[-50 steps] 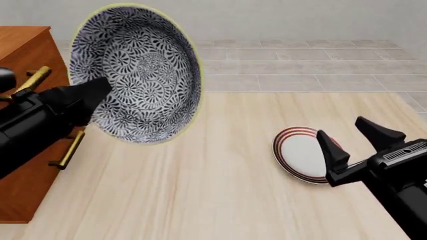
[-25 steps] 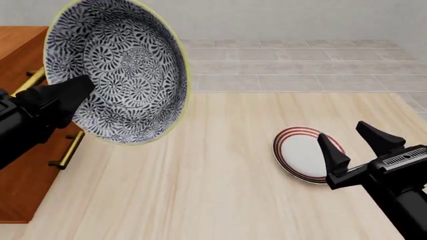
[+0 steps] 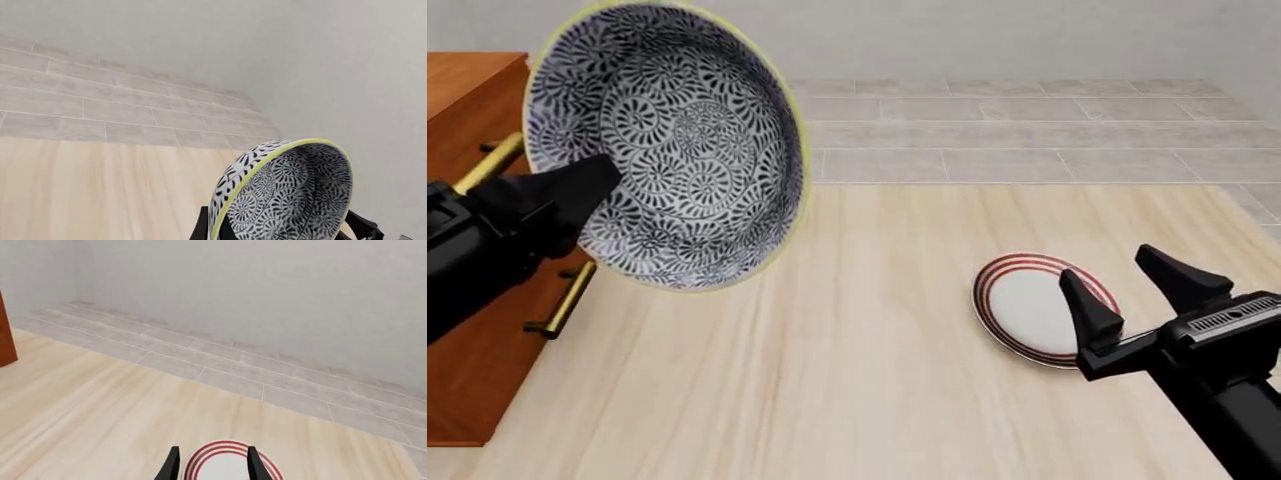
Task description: Put the bowl on top of the cabinet.
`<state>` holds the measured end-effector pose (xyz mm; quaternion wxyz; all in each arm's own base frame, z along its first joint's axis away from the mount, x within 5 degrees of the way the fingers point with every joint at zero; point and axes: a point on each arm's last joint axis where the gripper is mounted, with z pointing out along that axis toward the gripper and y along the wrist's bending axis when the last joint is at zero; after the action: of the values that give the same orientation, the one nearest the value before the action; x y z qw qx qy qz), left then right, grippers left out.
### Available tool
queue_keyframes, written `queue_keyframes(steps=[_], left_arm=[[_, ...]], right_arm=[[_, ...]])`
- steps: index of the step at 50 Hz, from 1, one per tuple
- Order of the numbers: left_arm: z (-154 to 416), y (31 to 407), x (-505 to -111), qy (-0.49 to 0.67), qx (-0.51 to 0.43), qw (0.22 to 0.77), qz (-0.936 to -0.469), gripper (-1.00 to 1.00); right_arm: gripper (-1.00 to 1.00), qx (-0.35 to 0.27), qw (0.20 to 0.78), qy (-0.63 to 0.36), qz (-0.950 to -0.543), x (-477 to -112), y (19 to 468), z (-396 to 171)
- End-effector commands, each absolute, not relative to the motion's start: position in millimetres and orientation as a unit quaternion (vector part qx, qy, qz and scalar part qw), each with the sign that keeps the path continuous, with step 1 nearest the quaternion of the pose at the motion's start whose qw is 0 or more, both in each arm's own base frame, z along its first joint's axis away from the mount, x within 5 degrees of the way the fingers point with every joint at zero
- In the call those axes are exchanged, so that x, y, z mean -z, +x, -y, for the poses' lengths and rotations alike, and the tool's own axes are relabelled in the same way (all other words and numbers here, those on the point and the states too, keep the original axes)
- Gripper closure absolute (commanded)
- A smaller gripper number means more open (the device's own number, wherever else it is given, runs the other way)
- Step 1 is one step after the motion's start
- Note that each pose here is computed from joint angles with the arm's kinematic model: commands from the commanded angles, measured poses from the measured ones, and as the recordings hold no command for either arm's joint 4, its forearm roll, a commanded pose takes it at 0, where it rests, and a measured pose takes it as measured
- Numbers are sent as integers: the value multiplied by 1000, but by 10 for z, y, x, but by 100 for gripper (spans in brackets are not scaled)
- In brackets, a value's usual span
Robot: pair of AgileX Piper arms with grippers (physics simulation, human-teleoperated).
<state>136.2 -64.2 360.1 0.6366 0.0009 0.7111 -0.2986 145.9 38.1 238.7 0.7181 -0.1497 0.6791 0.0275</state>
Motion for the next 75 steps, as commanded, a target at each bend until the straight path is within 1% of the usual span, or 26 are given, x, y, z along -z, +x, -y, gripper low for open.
queue_keyframes(steps=[1, 7, 13, 19, 21, 25, 26, 29, 45, 60, 75], left_arm=[[629, 1360, -3669, -13, 309, 638, -705, 100], [604, 1345, -3746, -18, 308, 641, -703, 100], [536, 1337, -3851, -56, 314, 635, -704, 100], [374, 1325, -3968, -109, 297, 646, -694, 100], [309, 1290, -4061, -118, 284, 662, -684, 100], [257, 1281, -4193, -128, 271, 669, -680, 100], [195, 1249, -4269, -142, 258, 679, -672, 100], [150, 1230, -4352, -156, 252, 685, -666, 100], [34, 1199, -4766, -174, 215, 712, -645, 100], [-157, 1345, -4807, -211, 153, 730, -632, 100], [-343, 1430, -4698, -258, 121, 738, -612, 100]], right_arm=[[-100, -29, 719, -149, -678, -2393, 1455, -382], [-100, -29, 719, -149, -678, -2394, 1457, -382], [-100, -28, 720, -151, -677, -2393, 1448, -382], [-100, -28, 720, -151, -677, -2392, 1450, -383], [-100, -28, 720, -151, -677, -2391, 1450, -383], [-100, -27, 720, -151, -676, -2391, 1446, -380], [-100, -27, 720, -151, -676, -2392, 1445, -380], [-100, -27, 721, -151, -676, -2394, 1442, -379], [-100, -30, 722, -149, -675, -2404, 1432, -378], [-100, -31, 722, -150, -675, -2404, 1428, -381], [-100, -29, 722, -151, -674, -2401, 1426, -380]])
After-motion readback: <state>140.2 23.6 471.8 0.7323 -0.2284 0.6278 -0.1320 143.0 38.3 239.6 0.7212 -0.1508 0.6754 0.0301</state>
